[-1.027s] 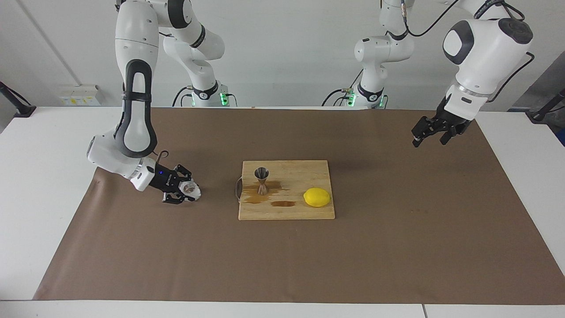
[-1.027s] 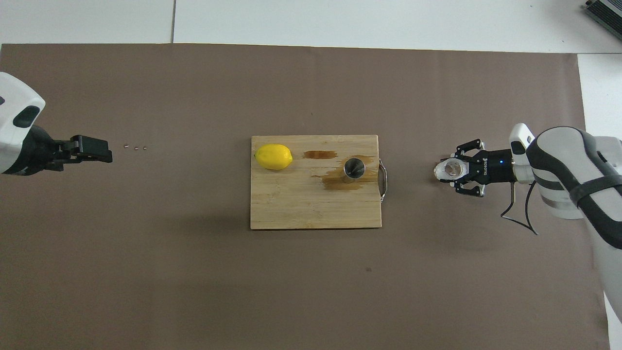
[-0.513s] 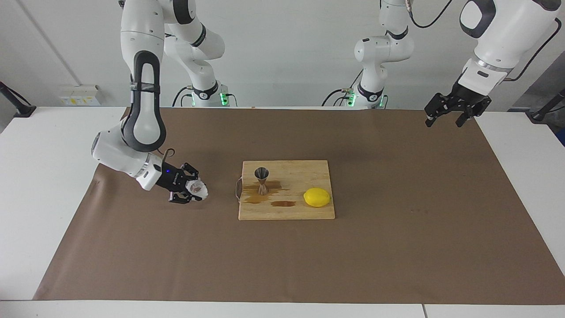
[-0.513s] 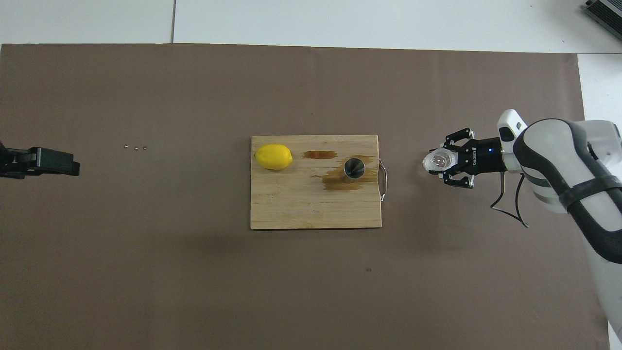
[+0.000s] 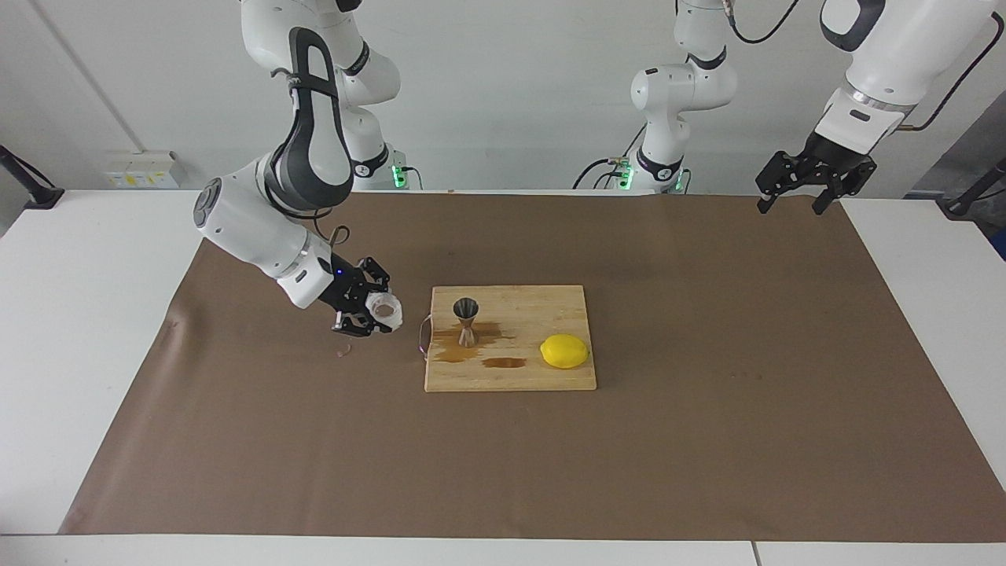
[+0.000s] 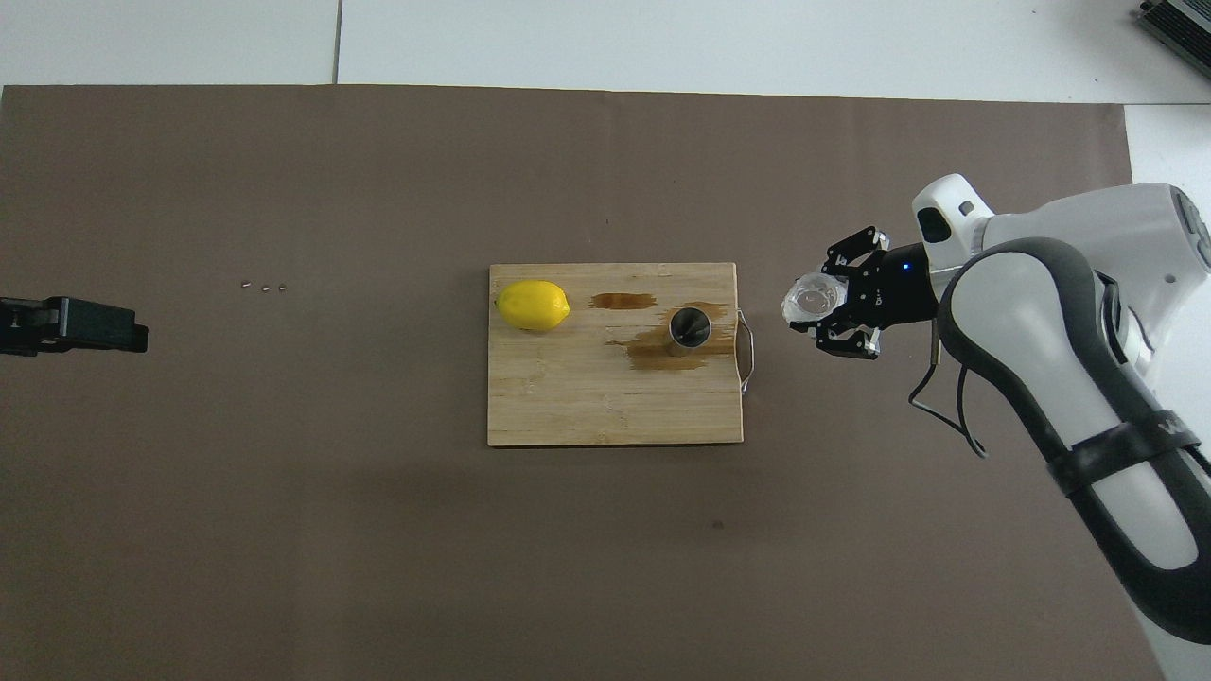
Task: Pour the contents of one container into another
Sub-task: 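Carry the white cup with the right gripper above the metal cup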
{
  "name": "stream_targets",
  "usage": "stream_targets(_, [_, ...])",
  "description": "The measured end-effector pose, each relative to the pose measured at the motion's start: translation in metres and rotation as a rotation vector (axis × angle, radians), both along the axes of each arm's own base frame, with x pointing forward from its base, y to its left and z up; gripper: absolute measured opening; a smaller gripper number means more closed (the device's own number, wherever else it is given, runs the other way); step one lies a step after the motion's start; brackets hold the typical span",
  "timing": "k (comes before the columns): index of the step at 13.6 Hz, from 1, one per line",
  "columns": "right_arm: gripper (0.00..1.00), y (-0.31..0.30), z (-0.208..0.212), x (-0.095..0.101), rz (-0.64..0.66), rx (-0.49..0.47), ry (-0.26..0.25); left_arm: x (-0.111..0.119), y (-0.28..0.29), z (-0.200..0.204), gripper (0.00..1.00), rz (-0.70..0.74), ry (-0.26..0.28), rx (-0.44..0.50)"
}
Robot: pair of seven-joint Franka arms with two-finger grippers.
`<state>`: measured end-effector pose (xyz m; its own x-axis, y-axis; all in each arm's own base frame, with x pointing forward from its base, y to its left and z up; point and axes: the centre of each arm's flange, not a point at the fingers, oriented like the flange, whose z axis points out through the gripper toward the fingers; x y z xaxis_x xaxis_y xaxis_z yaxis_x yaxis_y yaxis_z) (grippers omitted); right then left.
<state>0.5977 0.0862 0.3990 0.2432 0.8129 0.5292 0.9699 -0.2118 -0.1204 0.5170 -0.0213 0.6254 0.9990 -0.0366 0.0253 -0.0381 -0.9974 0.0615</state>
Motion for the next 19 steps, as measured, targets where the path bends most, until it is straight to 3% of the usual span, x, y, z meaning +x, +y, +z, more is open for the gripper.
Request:
stream_targets(3, [0.51, 0.039, 0.01, -0.002, 0.008, -0.084, 0.025, -0.001, 0.001, 0.006, 1.0, -0.014, 0.004, 0.015])
stream_targets(9, [0.51, 0.087, 0.013, -0.009, 0.002, -0.221, -0.002, -0.004, -0.005, 0.008, 1.0, -0.033, 0.019, 0.046])
stream_targets(19, [0.51, 0.131, 0.013, -0.022, 0.041, -0.366, -0.047, -0.004, 0.001, 0.008, 1.0, -0.02, 0.02, 0.034])
